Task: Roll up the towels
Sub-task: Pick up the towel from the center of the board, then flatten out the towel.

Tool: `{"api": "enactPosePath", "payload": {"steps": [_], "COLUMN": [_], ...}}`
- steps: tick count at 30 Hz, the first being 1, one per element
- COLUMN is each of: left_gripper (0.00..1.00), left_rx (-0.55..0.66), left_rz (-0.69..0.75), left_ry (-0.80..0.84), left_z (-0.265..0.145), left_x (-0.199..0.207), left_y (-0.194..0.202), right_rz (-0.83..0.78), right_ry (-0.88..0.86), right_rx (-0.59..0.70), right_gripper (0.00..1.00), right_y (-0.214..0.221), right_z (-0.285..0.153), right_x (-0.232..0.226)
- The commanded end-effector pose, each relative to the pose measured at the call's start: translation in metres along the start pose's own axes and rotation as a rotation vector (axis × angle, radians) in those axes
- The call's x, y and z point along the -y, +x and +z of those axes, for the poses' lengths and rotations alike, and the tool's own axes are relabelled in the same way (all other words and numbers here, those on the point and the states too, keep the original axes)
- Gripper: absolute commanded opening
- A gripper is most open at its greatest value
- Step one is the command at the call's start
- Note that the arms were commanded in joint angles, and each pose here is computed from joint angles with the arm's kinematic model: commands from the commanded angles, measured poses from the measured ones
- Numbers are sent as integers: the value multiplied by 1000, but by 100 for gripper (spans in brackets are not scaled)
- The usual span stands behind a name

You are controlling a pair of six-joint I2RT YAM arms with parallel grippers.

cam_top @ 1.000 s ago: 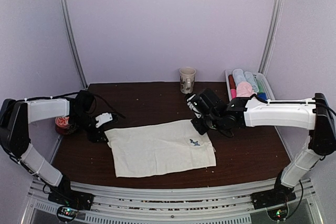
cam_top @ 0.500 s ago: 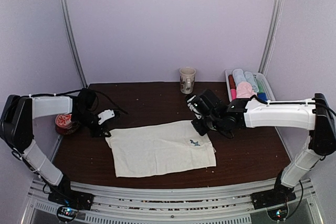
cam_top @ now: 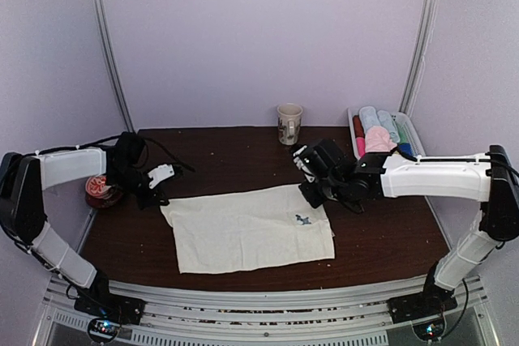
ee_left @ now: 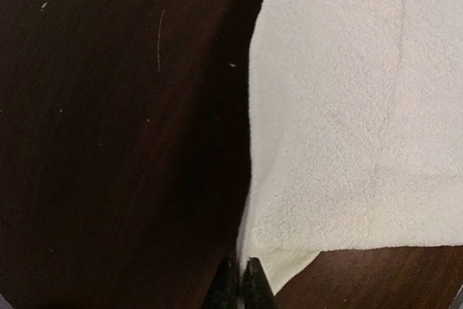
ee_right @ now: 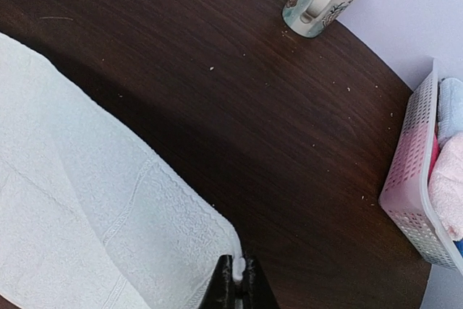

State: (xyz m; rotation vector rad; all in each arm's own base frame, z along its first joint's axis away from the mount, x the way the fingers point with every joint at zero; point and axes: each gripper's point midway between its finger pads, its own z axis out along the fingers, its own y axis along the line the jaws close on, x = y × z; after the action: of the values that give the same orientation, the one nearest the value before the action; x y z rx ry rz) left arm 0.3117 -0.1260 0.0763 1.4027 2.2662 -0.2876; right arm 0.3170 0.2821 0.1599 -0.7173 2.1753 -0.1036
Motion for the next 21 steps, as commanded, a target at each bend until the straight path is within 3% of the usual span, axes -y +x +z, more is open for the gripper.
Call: {"api": "enactPosePath", "payload": {"steps": [1,10,18,21], "left_gripper": [0,0,0,0], "left_rx": [103,368,498,558], "left_rz": [30,155,333,371], "left_ry": [-137,-318,-332,-352], "left_z": [-48,-151,-213,-235], "left_x": [-17,-7,47,64], "left_y": [-36,-94,-100,-103], "right_rz": [75,129,171,181], "right_ry": [53,-16,-256,-295], "right_rx": [114,389,630,671], "right_gripper": [0,0,0,0], "right_y": [-27,-63,-61,-56], "right_z": [-21,-98,-187,-198], "right_x": [34,63,63,61]}}
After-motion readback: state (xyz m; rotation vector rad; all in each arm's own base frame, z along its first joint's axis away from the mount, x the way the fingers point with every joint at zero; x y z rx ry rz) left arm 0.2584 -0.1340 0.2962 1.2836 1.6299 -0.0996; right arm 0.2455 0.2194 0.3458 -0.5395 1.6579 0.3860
